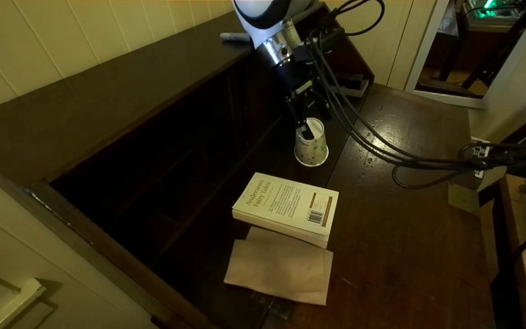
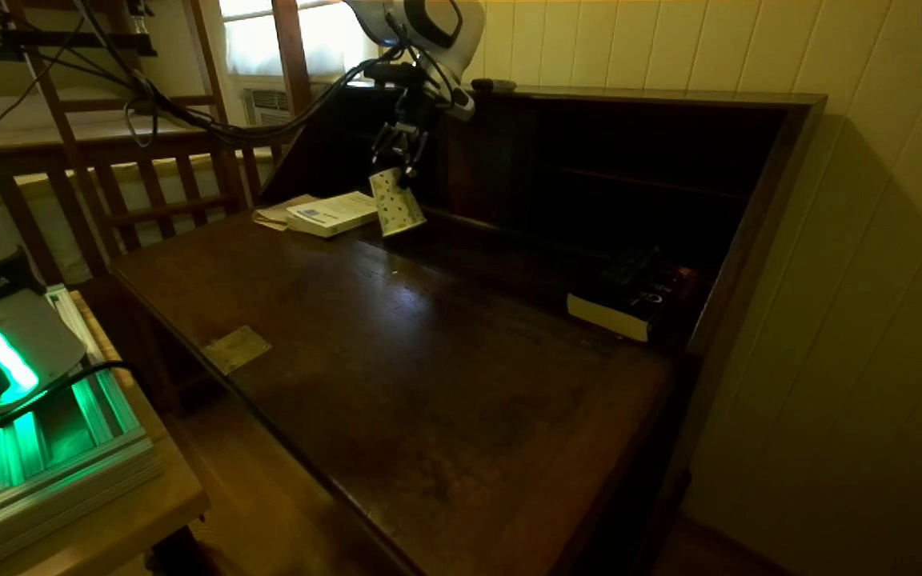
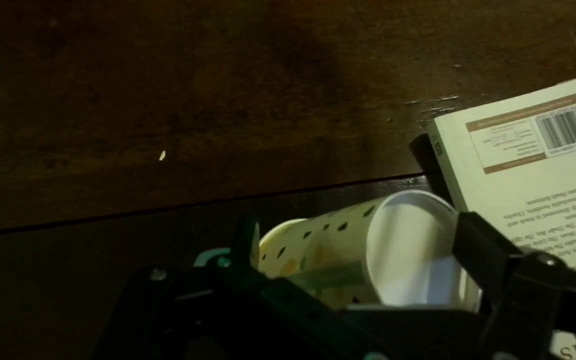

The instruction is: Remove the marker from the top of the cup and put it on top of the cabinet then put the cup upright

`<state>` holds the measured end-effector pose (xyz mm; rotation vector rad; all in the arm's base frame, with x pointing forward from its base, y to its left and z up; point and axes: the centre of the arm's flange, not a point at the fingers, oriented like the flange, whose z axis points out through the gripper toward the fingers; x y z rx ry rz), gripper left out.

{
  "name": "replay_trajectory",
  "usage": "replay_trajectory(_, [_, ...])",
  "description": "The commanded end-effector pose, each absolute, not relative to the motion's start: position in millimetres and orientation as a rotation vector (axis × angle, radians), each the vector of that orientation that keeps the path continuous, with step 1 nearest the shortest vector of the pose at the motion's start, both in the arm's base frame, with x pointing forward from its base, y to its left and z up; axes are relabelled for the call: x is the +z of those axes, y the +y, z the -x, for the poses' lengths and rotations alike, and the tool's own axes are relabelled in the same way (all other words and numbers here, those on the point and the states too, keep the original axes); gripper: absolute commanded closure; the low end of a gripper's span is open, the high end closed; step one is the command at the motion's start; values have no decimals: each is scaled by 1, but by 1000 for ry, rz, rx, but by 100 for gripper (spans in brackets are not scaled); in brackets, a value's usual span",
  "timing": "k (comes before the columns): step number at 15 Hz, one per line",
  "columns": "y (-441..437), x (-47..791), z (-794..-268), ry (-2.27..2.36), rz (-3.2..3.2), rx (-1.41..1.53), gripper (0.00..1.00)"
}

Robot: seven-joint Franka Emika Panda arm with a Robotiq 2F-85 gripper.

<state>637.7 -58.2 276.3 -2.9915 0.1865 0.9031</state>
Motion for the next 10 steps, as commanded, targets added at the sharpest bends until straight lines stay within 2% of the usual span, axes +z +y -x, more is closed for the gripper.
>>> replay_trajectory(1, [-43, 284, -656, 115, 3072, 928, 0])
replay_trajectory(10, [-5, 295, -650, 231, 3040, 1077, 0])
